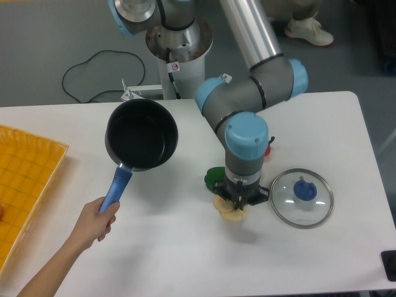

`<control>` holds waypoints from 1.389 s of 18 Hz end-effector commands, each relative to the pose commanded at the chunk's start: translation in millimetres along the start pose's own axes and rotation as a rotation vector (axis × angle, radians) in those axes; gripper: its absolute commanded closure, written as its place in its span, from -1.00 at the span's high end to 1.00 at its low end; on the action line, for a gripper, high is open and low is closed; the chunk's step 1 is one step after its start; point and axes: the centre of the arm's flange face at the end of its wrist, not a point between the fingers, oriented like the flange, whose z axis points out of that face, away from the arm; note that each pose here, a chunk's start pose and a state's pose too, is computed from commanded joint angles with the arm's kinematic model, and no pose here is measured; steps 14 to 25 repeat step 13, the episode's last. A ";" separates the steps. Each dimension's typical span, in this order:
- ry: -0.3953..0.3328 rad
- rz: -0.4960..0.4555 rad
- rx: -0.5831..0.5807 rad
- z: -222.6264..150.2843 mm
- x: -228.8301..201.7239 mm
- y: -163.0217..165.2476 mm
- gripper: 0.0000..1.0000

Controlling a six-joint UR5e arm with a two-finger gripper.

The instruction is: Pick up the bread

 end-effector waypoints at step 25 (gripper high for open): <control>0.012 0.297 -0.081 -35.3 -36.2 48.1 -0.89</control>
